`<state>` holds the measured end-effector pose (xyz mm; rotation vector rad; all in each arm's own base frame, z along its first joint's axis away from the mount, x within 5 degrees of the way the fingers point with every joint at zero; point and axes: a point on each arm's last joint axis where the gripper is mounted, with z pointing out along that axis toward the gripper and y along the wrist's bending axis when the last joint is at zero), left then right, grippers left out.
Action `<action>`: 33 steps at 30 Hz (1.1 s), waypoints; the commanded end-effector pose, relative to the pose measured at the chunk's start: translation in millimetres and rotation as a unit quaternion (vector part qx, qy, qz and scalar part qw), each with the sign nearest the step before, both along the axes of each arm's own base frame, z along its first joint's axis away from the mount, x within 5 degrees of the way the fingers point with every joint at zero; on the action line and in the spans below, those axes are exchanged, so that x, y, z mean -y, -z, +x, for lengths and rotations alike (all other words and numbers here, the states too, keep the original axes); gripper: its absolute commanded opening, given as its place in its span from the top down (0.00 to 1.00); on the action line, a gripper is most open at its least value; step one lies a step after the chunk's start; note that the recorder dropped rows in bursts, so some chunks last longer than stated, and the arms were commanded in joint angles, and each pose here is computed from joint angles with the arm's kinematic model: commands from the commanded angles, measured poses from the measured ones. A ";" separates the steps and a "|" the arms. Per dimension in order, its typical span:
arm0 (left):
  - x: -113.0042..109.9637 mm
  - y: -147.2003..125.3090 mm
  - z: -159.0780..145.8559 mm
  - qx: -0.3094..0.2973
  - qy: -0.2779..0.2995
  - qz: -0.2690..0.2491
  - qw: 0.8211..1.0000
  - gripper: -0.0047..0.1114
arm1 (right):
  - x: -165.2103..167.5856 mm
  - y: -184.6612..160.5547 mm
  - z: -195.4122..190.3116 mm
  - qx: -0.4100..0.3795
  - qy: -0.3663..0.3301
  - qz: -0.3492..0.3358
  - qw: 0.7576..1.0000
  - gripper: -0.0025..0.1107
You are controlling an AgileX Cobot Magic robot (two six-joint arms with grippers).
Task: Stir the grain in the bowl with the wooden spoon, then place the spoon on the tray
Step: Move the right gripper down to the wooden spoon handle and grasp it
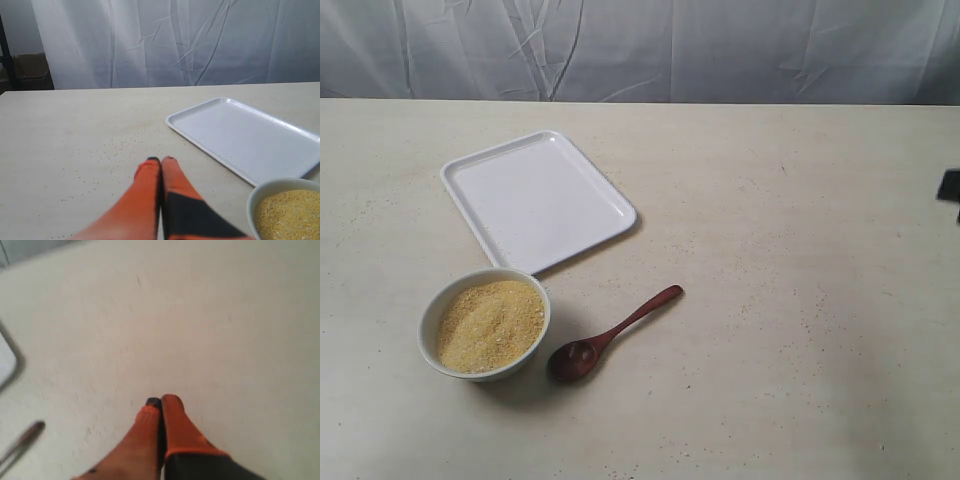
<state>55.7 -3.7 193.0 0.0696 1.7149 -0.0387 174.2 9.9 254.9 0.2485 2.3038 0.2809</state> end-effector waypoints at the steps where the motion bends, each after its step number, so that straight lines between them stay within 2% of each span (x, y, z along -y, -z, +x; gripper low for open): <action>1: -0.3 0.2 -0.2 0.004 -0.003 -0.003 1.000 0.96 | -8.5 41.7 14.8 -0.161 -0.049 0.021 0.985 0.99; 2: -0.3 0.2 -0.2 0.004 -0.003 -0.003 1.000 0.96 | -14.6 46.2 16.8 -0.183 -0.072 0.043 0.979 0.99; 3: -0.3 0.2 -0.2 0.004 -0.003 -0.003 1.000 0.96 | -28.9 47.5 21.1 -0.191 -0.149 0.060 0.968 0.99; 5: -0.3 0.2 -0.2 0.004 -0.003 -0.003 1.000 0.96 | -57.8 36.8 31.3 -0.177 -0.238 0.103 0.950 0.99; 6: -0.3 0.2 -0.2 0.004 -0.003 -0.003 1.000 0.96 | -67.5 31.5 35.8 -0.167 -0.264 0.102 0.944 0.99; 8: -0.3 0.2 -0.2 0.004 -0.003 -0.003 1.000 0.96 | -94.0 16.4 46.7 -0.133 -0.344 0.060 0.928 0.99; 9: -0.3 0.2 -0.2 0.004 -0.003 -0.003 1.000 0.96 | -111.0 7.4 55.4 -0.108 -0.393 0.018 0.913 0.99; 10: -0.3 0.1 -0.2 0.004 -0.003 -0.003 1.000 0.96 | -120.2 4.8 59.5 -0.099 -0.415 -0.002 0.904 0.99; 11: -0.3 0.1 -0.2 0.004 -0.003 -0.003 1.000 0.96 | -136.2 3.3 66.8 -0.087 -0.455 -0.045 0.885 0.99; 12: -0.3 -0.9 0.0 0.010 -0.003 -0.003 1.000 0.96 | -152.7 6.3 73.1 -0.075 -0.512 -0.098 0.850 0.99; 13: -0.3 -1.5 0.0 0.014 -0.003 -0.003 1.000 0.96 | -161.2 9.9 76.9 -0.066 -0.546 -0.128 0.825 0.99; 14: -0.3 -1.5 0.0 0.014 -0.003 -0.003 1.000 0.96 | -176.1 19.3 85.6 -0.041 -0.612 -0.184 0.768 0.99; 15: -0.3 -1.5 0.0 0.014 -0.003 -0.003 1.000 0.96 | -183.4 25.0 89.7 -0.029 -0.642 -0.206 0.738 0.98; 16: -0.3 -1.5 0.0 0.014 -0.003 -0.003 1.000 0.96 | -196.1 36.3 97.6 -0.018 -0.678 -0.231 0.698 0.98; 18: -0.3 -1.5 0.0 0.014 -0.003 -0.003 1.000 0.96 | -214.3 54.3 107.8 -0.014 -0.711 -0.247 0.658 0.98; 24: -0.3 -1.7 0.1 0.014 -0.003 -0.004 1.000 0.96 | -229.4 89.7 115.2 -0.043 -0.753 -0.299 0.585 0.98; 25: -0.3 -1.7 0.1 0.014 -0.003 -0.004 1.000 0.96 | -230.5 92.1 113.6 -0.045 -0.760 -0.315 0.567 0.97; 27: -0.3 -1.7 0.1 0.014 -0.003 -0.004 1.000 0.96 | -233.9 96.9 110.4 -0.045 -0.772 -0.346 0.531 0.87; 29: -0.3 -1.7 0.1 0.014 -0.003 -0.004 1.000 0.96 | -239.4 100.2 108.4 -0.037 -0.775 -0.356 0.520 0.74; 32: -0.3 -1.7 0.1 0.014 -0.003 -0.004 1.000 0.96 | -248.7 105.8 110.3 -0.010 -0.768 -0.369 0.523 0.58; 33: -0.3 -1.7 0.1 0.014 -0.003 -0.004 1.000 0.96 | -251.7 108.3 111.5 0.000 -0.765 -0.373 0.525 0.55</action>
